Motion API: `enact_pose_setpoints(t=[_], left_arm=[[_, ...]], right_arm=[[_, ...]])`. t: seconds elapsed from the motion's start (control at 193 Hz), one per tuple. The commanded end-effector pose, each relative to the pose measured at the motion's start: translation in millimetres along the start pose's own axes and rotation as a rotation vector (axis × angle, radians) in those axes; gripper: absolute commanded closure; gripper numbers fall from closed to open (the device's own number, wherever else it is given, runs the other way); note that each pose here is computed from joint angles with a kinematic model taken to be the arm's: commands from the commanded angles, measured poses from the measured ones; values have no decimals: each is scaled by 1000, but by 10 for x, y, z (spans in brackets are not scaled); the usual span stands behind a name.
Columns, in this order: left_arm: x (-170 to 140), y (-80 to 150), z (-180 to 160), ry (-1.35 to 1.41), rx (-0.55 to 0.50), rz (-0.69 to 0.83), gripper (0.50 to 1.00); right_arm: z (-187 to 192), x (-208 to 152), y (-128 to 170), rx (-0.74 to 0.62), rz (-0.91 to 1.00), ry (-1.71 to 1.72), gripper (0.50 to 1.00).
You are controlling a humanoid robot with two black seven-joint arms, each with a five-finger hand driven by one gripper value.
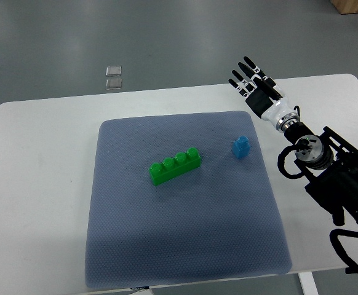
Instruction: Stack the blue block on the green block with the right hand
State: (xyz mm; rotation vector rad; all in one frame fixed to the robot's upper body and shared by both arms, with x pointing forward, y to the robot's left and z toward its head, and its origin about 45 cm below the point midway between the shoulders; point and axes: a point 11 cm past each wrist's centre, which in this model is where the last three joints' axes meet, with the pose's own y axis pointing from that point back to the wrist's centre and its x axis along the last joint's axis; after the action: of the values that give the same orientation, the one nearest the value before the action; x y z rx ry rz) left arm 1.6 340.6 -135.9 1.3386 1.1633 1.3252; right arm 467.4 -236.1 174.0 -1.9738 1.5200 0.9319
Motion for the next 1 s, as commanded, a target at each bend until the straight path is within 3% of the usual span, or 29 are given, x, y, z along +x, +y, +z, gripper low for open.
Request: enact_pose_setpoints(t=[0.0,0.596,0.747,0.996], left_arm=[[-5,0,0,2,0,-2,500],[-21,1,8,-4,-1,-6,500],[-47,3,10,-5,-2,-13,500],[-65,3,1,-7,-1,-19,500]], right_arm=[[-9,-2,-4,1,1,2,572],[-26,-89,-36,-19,-35,131,574],[84,-239,-91,-131,-106,346,574],[-193,-429,-110,-297,-236,800,574]])
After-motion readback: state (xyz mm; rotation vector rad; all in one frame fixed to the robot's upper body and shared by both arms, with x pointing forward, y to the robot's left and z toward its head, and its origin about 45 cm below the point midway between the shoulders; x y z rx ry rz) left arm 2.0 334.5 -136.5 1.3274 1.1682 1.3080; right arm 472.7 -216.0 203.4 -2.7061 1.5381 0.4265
